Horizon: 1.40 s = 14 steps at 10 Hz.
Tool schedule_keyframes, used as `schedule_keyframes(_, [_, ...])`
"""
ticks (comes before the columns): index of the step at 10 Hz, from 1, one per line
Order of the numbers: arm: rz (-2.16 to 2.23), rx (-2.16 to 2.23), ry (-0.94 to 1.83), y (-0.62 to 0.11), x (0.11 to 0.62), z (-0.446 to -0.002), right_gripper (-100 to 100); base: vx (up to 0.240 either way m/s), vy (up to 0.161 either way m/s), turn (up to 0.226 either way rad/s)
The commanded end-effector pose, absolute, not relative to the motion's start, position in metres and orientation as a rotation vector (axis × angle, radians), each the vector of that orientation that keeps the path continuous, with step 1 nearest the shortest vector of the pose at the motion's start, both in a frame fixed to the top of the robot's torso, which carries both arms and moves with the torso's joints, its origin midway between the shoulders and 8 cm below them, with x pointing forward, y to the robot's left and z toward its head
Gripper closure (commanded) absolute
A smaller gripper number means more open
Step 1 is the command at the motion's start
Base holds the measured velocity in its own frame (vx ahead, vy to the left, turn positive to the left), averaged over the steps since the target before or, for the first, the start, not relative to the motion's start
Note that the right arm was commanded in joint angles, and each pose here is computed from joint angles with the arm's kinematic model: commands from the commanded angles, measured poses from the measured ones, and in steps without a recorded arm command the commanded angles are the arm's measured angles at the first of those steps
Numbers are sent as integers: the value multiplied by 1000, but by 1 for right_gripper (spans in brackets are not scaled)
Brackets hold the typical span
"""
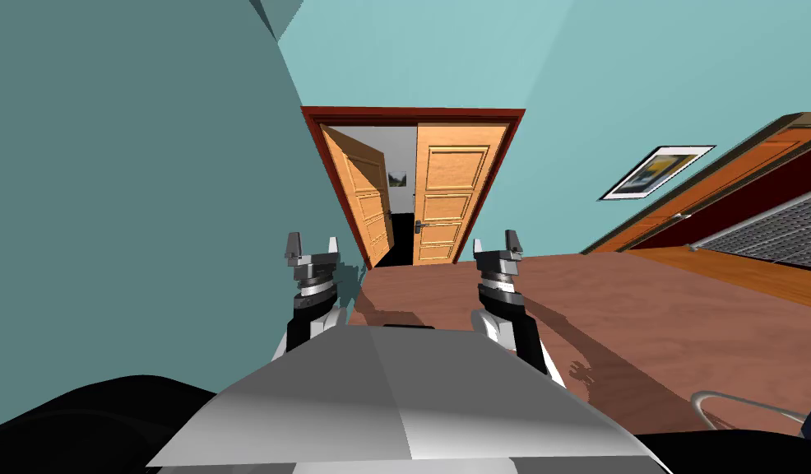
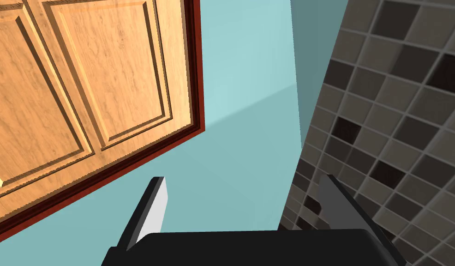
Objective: Push the door open
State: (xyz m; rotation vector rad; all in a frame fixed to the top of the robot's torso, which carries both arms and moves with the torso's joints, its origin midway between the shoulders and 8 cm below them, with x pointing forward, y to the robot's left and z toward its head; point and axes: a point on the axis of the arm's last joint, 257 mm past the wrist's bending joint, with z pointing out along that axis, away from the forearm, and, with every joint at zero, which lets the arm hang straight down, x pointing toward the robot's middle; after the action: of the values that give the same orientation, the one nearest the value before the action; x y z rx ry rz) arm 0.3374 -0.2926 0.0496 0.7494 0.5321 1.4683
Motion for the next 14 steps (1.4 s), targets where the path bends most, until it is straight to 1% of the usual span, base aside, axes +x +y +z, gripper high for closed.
schedule_keyframes(1, [1474, 764, 552, -292, 346, 39, -100, -14, -17, 41])
schedule_keyframes(6, [1484, 805, 605, -292, 370, 9, -100, 119, 15, 43])
schedule_keyframes(14, [1485, 891, 720, -295, 416, -56, -100, 86, 10, 55])
